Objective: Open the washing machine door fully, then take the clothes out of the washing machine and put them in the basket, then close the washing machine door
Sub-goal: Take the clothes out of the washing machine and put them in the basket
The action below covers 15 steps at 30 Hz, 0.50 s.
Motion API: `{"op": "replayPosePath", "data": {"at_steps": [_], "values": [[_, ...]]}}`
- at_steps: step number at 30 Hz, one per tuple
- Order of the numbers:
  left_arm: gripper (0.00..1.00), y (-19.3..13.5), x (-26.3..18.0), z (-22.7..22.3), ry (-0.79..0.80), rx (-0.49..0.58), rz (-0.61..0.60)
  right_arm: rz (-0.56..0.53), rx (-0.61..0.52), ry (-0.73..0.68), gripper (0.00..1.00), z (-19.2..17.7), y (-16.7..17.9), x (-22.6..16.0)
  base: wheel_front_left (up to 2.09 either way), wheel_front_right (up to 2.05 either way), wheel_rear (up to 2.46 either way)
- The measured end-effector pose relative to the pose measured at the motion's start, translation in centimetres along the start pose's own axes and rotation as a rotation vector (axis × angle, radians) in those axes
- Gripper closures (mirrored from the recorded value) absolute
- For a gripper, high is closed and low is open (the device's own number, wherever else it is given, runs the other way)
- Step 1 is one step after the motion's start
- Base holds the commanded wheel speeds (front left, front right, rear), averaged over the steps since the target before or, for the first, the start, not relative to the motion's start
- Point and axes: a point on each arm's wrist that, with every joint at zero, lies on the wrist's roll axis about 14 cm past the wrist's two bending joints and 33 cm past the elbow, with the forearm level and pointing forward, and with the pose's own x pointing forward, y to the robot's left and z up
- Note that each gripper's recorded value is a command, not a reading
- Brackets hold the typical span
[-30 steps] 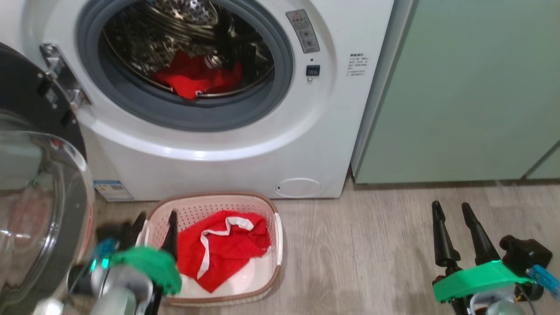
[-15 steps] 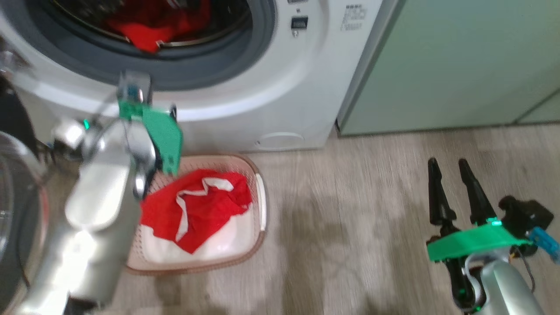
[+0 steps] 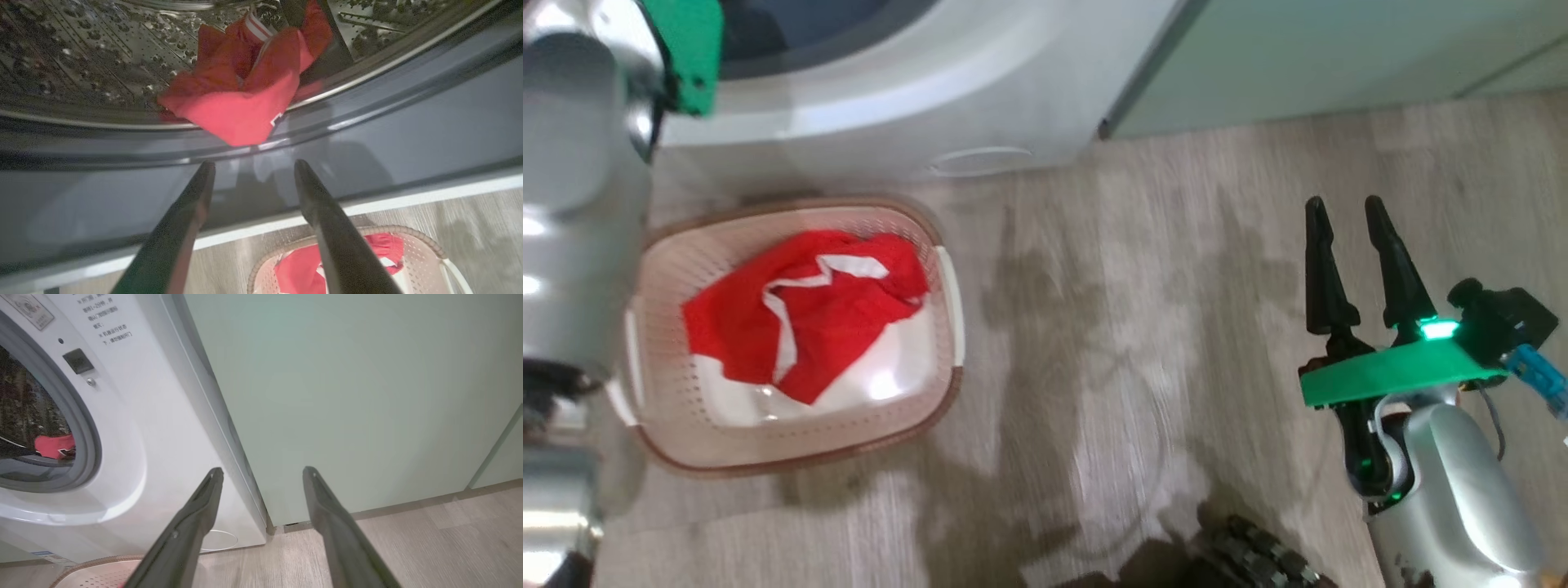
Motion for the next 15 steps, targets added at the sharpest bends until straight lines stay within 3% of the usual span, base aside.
{"op": "replayPosePath", "data": {"at_steps": [9, 15], "values": [[0.00, -0.7, 4.5, 3.0, -0.011, 0.066, 0.021, -0.034, -0.014, 0.057, 0.00, -2.2, -1.4, 0.9, 0.00, 0.00, 0.00], [0.00, 0.3, 7.3, 0.5, 0.077, 0.111, 0.060, -0.041, -0.022, 0.069, 0.00, -2.9, -1.9, 2.1, 0.00, 0.00, 0.00]]}}
